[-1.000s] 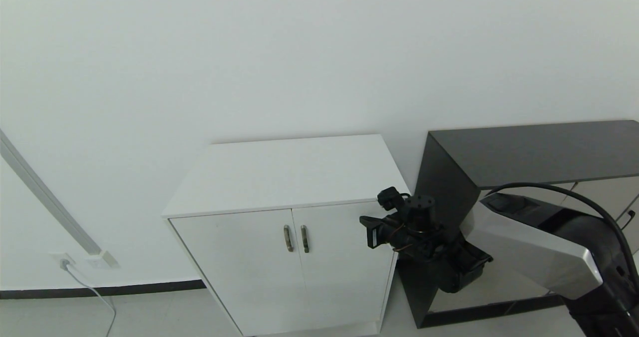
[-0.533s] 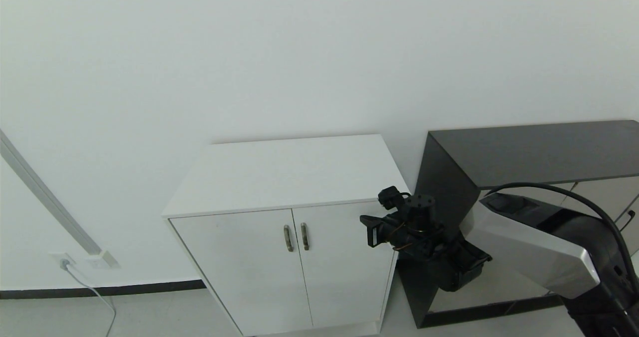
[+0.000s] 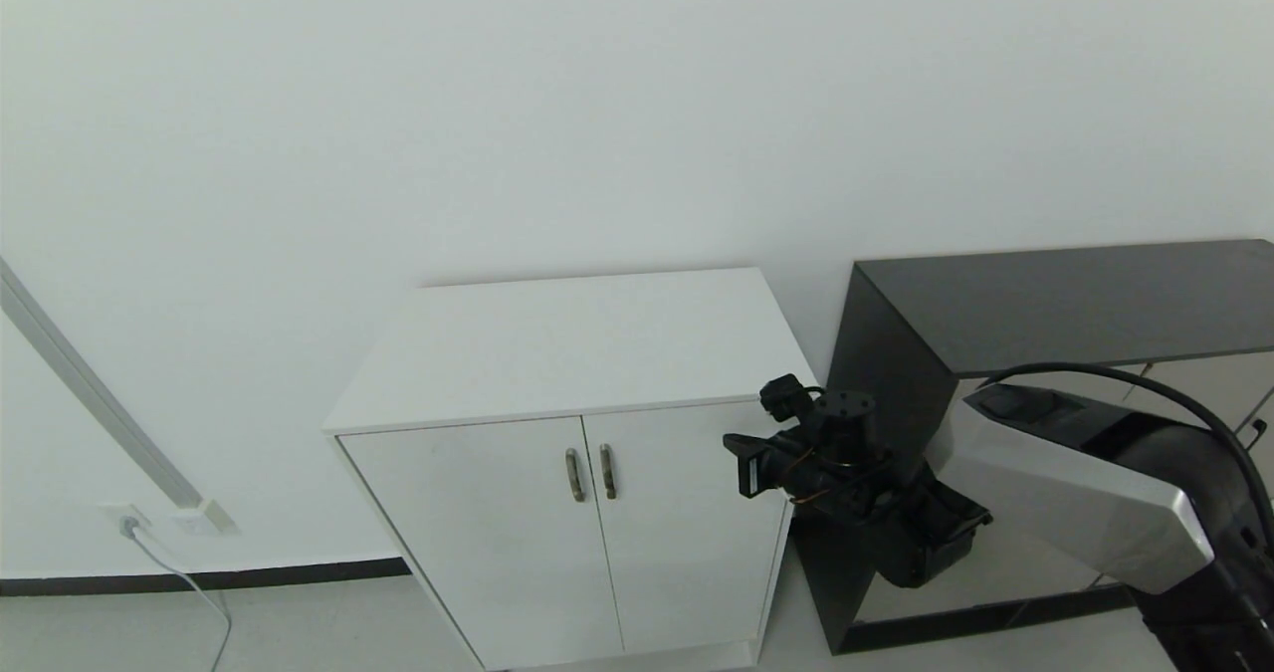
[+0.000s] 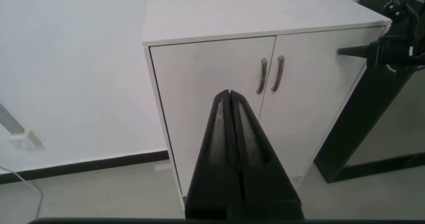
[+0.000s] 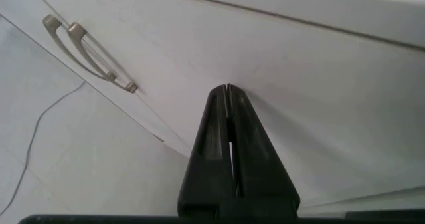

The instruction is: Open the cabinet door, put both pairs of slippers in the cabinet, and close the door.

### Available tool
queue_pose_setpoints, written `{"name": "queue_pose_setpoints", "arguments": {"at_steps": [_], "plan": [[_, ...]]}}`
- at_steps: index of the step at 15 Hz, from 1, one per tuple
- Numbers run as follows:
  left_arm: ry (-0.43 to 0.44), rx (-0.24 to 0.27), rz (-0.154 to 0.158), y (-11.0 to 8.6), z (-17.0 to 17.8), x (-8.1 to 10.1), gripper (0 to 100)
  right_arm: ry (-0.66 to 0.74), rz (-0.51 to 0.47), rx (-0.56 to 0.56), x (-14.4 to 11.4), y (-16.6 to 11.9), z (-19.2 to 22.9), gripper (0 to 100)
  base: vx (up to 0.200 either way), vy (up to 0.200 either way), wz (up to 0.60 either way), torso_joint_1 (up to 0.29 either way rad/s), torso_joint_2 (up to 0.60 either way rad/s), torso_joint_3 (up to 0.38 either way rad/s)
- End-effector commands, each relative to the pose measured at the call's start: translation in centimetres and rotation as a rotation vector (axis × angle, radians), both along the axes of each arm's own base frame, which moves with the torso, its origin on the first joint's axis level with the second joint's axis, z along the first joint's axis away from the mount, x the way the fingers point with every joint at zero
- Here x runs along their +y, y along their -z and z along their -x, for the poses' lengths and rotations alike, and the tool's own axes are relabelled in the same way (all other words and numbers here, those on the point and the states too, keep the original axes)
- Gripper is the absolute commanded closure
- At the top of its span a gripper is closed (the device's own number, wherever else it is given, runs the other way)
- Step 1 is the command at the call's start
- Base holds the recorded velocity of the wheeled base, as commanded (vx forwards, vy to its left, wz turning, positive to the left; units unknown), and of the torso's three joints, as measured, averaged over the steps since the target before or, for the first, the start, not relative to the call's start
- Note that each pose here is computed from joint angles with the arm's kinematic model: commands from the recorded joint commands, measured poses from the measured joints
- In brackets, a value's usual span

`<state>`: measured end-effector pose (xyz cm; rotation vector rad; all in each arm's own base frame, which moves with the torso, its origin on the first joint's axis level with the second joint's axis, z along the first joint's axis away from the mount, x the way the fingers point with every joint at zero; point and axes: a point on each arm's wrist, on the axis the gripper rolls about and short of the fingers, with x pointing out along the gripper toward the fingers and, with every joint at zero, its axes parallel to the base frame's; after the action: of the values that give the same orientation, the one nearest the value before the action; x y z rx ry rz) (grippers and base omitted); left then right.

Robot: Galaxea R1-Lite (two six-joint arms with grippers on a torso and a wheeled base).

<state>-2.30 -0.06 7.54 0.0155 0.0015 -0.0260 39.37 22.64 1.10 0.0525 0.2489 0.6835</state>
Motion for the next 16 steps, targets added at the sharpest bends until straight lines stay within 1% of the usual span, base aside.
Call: {"name": "queue_pose_setpoints", "arguments": {"at_steps": [1, 4, 6, 9, 10, 12, 14, 16], "plan": [[0.0, 0.001, 0.0, 0.0, 0.0, 0.0, 100, 0.007, -0.018, -0.035, -1.6, -3.5, 2.4, 100, 0.0, 0.0, 0.0, 0.0, 0.0, 0.0], [0.0, 0.001, 0.0, 0.0, 0.0, 0.0, 100, 0.119, 0.013, -0.034, -5.0, -6.5, 6.0, 100, 0.0, 0.0, 0.0, 0.0, 0.0, 0.0], [0.0, 0.001, 0.0, 0.0, 0.0, 0.0, 100, 0.231, 0.044, -0.047, -8.4, -9.0, 9.7, 100, 0.0, 0.0, 0.0, 0.0, 0.0, 0.0], [0.0, 0.001, 0.0, 0.0, 0.0, 0.0, 100, 0.477, 0.113, -0.026, -14.2, -10.6, 14.2, 100, 0.0, 0.0, 0.0, 0.0, 0.0, 0.0], [0.0, 0.001, 0.0, 0.0, 0.0, 0.0, 100, 0.54, 0.143, -0.01, -16.4, -10.9, 15.9, 100, 0.0, 0.0, 0.0, 0.0, 0.0, 0.0], [0.0, 0.001, 0.0, 0.0, 0.0, 0.0, 100, 0.642, 0.157, -0.001, -19.6, -11.8, 19.1, 100, 0.0, 0.0, 0.0, 0.0, 0.0, 0.0], [0.0, 0.001, 0.0, 0.0, 0.0, 0.0, 100, 0.702, 0.144, -0.021, -21.3, -13.0, 22.9, 100, 0.0, 0.0, 0.0, 0.0, 0.0, 0.0], [0.0, 0.001, 0.002, 0.0, 0.0, 0.0, 100, 0.693, 0.124, -0.033, -22.2, -14.0, 26.9, 100, 0.0, 0.0, 0.0, 0.0, 0.0, 0.0]]}}
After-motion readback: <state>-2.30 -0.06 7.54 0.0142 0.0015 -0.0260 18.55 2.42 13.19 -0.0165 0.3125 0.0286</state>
